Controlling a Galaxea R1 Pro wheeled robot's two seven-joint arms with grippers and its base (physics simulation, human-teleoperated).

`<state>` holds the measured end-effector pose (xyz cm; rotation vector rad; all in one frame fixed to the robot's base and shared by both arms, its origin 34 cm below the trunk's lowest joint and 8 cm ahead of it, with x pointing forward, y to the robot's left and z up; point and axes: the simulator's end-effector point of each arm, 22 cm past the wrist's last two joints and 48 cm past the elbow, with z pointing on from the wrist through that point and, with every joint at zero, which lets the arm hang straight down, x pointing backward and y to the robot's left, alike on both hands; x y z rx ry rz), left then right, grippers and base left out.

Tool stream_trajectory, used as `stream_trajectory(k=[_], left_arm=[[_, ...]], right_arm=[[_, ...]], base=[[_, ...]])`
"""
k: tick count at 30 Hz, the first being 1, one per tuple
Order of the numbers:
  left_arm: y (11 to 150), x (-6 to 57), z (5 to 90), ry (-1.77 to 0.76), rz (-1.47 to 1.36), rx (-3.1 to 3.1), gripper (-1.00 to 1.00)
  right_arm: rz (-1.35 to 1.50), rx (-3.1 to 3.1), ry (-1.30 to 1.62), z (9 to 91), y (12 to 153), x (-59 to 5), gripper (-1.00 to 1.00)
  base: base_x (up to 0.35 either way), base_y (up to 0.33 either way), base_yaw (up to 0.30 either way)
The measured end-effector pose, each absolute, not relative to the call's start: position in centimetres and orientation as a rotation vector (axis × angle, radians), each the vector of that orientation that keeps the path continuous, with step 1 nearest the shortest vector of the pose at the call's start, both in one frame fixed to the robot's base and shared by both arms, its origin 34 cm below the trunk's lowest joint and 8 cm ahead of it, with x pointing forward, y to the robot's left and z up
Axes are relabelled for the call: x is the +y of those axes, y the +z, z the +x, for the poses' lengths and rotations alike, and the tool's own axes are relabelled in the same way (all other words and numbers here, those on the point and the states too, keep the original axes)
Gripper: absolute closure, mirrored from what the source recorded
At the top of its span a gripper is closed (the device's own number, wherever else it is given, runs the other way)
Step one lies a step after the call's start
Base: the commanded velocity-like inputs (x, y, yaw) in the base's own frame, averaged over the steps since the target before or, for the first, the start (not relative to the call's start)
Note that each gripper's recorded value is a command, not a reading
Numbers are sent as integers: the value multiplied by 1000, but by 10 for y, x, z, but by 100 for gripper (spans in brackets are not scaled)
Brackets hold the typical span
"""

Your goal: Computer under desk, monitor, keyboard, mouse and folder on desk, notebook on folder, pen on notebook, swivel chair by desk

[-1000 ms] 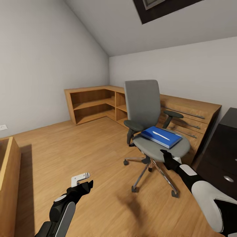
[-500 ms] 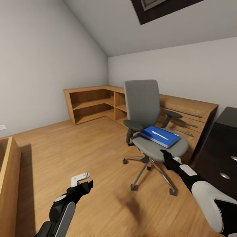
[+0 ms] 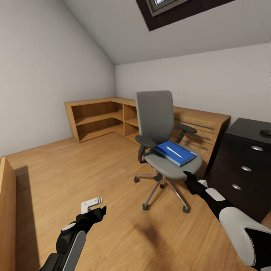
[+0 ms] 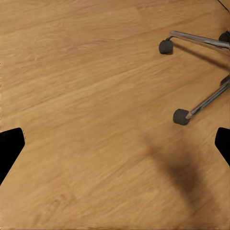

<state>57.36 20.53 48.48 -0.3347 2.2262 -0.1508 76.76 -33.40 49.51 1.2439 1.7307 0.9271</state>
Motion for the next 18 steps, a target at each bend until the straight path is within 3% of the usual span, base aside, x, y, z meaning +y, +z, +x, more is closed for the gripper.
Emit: stream_trajectory(k=[4, 18], left_arm=[[485, 206, 573, -150, -337, 2226, -100], [485, 208, 574, -147, -339, 2225, -100]], right_arm=[[1244, 1730, 928, 768, 495, -334, -100], [1246, 1725, 920, 768, 496, -339, -100]], base=[[-142, 0, -1], [-7, 0, 0]])
